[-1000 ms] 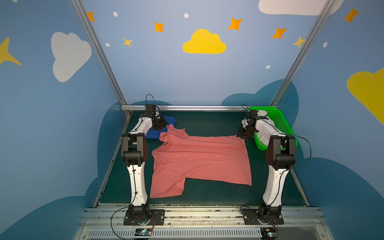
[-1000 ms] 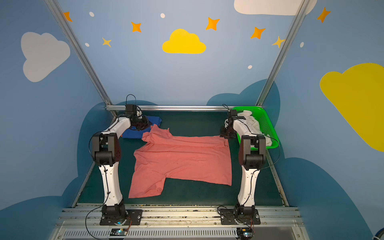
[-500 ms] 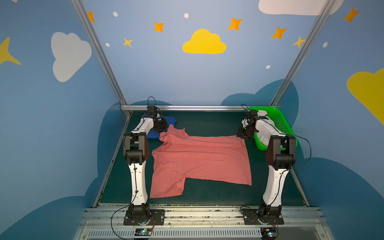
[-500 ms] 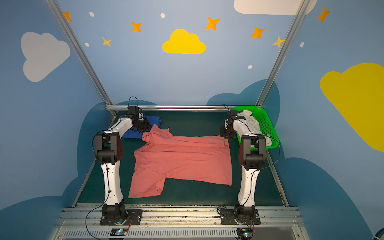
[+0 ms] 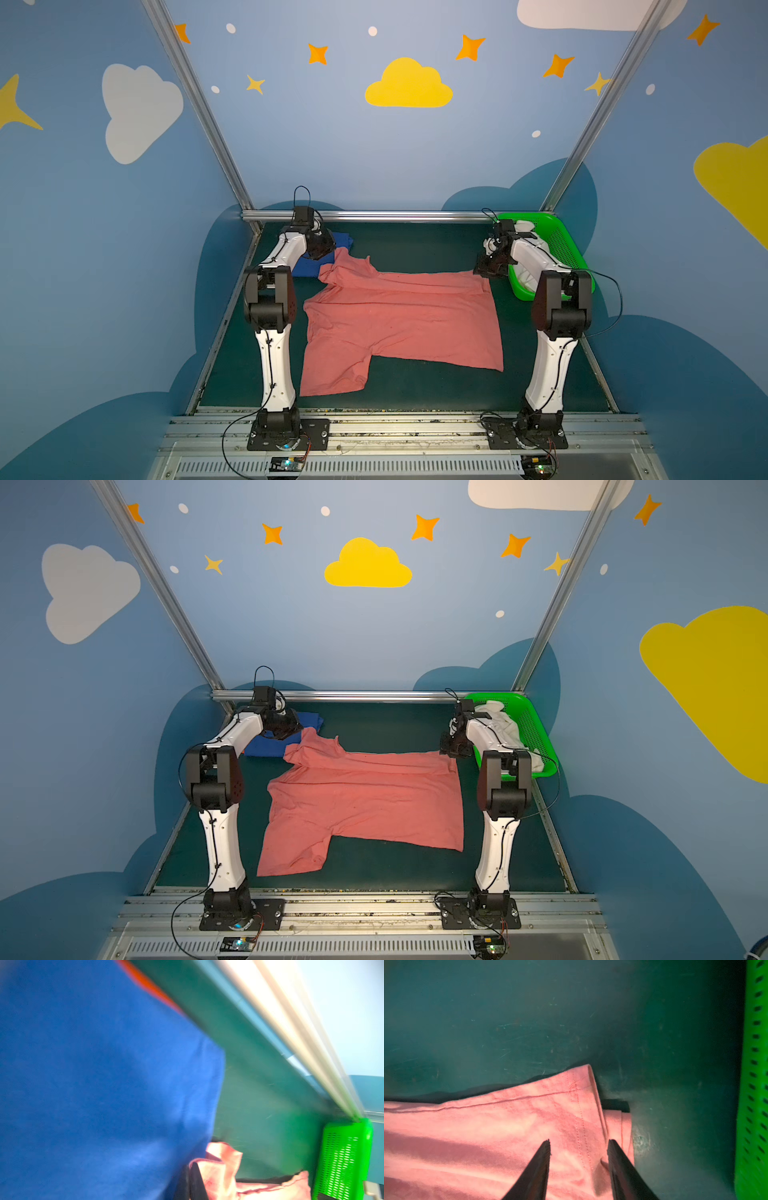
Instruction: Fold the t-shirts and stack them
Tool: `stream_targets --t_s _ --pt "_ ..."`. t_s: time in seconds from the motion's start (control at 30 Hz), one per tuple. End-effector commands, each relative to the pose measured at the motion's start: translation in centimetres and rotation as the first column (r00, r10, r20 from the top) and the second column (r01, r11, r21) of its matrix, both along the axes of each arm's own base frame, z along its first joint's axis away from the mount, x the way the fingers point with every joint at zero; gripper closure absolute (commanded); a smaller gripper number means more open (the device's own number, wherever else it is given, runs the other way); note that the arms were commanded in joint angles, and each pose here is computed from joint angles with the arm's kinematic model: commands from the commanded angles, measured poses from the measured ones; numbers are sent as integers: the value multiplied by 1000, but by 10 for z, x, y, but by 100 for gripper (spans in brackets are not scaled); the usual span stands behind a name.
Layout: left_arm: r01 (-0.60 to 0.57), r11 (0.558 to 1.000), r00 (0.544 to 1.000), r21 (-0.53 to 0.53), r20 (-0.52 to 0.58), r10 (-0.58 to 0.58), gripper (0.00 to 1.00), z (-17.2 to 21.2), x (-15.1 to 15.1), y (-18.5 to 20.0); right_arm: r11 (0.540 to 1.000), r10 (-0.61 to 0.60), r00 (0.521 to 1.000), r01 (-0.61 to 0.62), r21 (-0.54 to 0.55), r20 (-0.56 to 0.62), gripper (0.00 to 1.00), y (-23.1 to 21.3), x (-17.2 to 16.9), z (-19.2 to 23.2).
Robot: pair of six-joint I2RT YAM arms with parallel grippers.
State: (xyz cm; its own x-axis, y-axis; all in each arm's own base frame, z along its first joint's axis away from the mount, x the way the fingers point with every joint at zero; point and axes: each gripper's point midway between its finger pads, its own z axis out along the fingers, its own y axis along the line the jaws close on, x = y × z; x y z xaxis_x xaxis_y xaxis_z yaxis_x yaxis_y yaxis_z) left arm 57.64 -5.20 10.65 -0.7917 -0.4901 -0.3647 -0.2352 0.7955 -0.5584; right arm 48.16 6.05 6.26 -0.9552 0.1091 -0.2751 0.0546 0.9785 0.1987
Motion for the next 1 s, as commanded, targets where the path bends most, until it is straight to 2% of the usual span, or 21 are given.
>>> stream_targets --t_s 0.0,0.47,0.97 --pt "14 1000 996 13 83 -15 95 36 0 -1 1000 -7 999 7 1 -39 53 -2 -8 -9" --pt "41 998 990 46 131 -46 95 66 -21 -3 998 -40 998 38 -42 -49 53 -18 0 -10" --pt "40 996 988 76 143 -51 95 77 -34 0 1000 -10 998 10 -11 -60 59 -11 41 -21"
